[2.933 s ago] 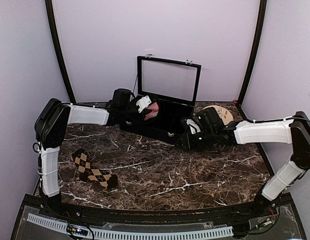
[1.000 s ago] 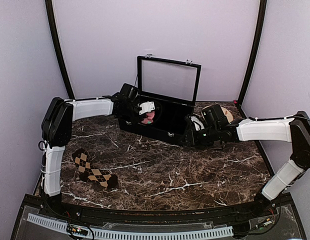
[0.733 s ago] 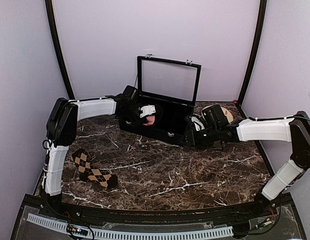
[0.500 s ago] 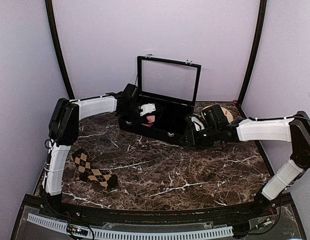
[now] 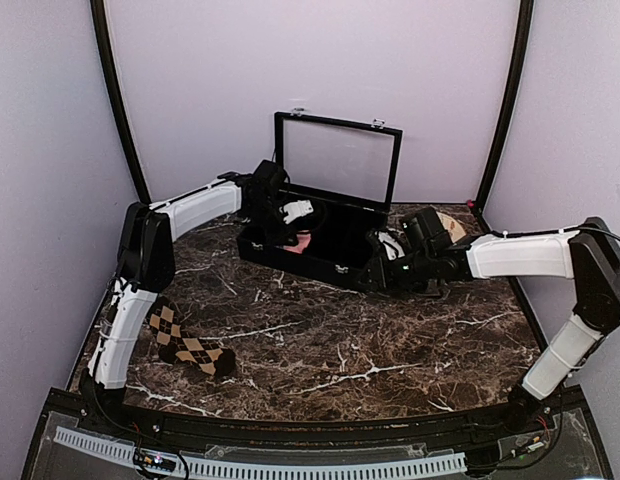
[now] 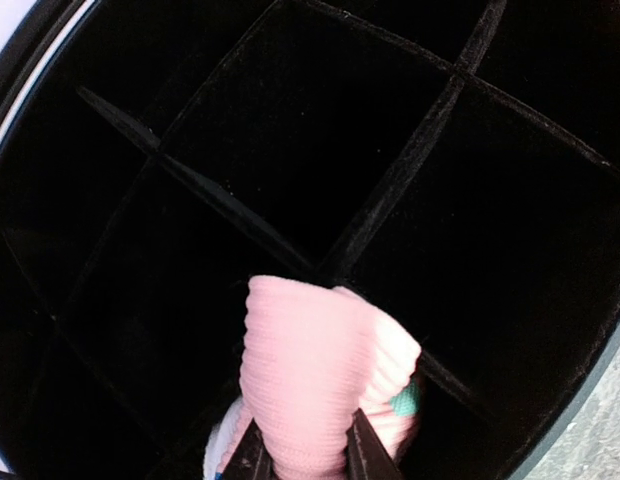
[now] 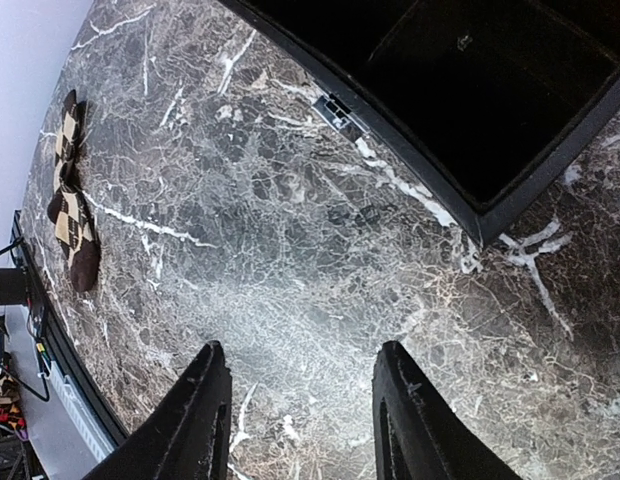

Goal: Roll the socks
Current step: Place the sock in the storage box.

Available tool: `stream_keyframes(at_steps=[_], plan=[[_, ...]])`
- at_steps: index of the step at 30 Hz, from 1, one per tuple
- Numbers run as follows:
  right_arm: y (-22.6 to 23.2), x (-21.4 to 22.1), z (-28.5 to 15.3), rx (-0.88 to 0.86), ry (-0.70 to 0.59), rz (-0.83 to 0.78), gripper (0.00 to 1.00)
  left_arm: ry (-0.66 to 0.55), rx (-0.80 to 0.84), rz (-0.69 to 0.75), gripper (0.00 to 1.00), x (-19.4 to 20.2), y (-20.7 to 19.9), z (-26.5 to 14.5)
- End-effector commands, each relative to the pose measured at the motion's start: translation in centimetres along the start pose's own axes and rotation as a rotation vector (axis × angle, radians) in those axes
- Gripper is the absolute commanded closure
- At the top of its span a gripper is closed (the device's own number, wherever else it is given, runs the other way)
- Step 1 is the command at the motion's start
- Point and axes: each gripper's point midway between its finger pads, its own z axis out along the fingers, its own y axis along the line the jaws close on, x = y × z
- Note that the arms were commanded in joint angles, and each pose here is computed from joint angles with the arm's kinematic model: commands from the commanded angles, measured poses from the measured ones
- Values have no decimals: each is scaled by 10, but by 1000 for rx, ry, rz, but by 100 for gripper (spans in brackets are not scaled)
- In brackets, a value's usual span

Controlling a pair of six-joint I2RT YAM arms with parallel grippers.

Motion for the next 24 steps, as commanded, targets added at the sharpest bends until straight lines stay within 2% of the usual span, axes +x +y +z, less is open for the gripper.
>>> stream_keyframes(at_steps=[1,10,24], plan=[[2,-13,7,-23,-18,0,55,101,185,-122,100,25,-40,7],[1,-16,13,-32,-8,5,55,190,282,-213,100,43,-62,6],[9,-32,7,-46,-55,-1,55,292,358,-284,100,76,-80,26]])
